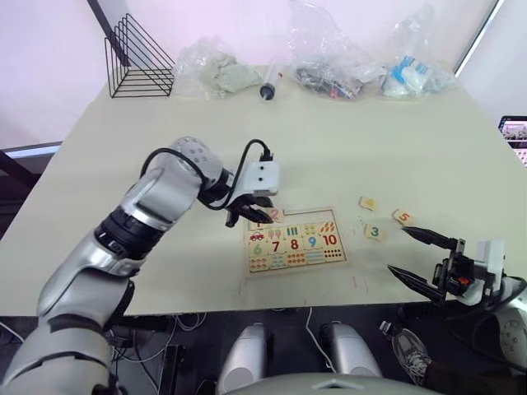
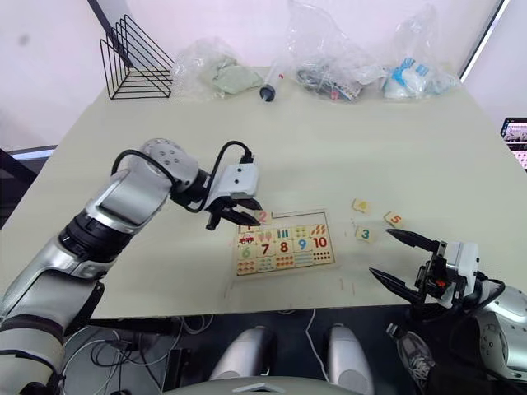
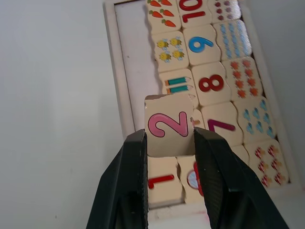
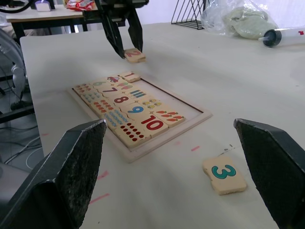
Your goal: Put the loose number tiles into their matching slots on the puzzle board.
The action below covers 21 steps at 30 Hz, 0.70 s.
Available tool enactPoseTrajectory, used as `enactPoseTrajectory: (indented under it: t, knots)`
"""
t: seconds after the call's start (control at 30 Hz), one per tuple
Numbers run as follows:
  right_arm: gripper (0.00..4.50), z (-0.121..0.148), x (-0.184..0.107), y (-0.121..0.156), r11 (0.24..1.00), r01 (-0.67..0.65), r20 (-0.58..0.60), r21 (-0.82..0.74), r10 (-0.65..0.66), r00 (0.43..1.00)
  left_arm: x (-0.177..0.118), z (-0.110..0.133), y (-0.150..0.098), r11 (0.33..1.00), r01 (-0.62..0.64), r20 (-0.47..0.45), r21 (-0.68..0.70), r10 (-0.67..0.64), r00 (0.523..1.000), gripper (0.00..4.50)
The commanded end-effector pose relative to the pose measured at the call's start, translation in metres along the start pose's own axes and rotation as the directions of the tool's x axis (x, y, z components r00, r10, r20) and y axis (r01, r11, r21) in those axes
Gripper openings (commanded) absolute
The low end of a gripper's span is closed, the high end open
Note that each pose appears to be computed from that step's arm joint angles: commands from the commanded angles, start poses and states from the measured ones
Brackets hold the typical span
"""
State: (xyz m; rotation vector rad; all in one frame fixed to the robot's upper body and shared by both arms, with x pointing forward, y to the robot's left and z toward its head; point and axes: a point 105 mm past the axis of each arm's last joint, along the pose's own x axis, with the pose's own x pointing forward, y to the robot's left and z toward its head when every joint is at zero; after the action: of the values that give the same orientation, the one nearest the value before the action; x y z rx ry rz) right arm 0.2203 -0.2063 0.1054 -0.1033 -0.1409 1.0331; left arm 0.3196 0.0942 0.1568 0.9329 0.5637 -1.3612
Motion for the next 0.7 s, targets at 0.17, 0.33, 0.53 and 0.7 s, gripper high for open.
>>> enactPoseTrajectory:
  t: [0.17,0.33,0.53,0.7]
  knots:
    - [4.50,0.006,0.003,0.002,0.999,-0.001,0.029,-0.039,0.002,1.000,0.007,0.004,0.010,1.000,-0.025,-0.073,0.003,0.025,0.997,0.91]
    - [4.50,0.006,0.002,0.002,0.999,0.007,0.031,-0.041,-0.006,1.000,0.011,0.002,0.013,0.999,-0.027,-0.096,-0.017,0.026,0.995,0.91]
    - [4.50,0.005,0.000,0.004,0.999,0.018,0.028,-0.038,-0.017,0.999,0.016,-0.001,0.011,0.999,-0.014,-0.115,-0.034,0.010,0.993,0.91]
    - [4.50,0.004,0.001,0.004,0.999,0.019,0.027,-0.038,-0.018,0.999,0.017,-0.005,0.009,0.999,-0.006,-0.128,-0.034,0.002,0.992,0.91]
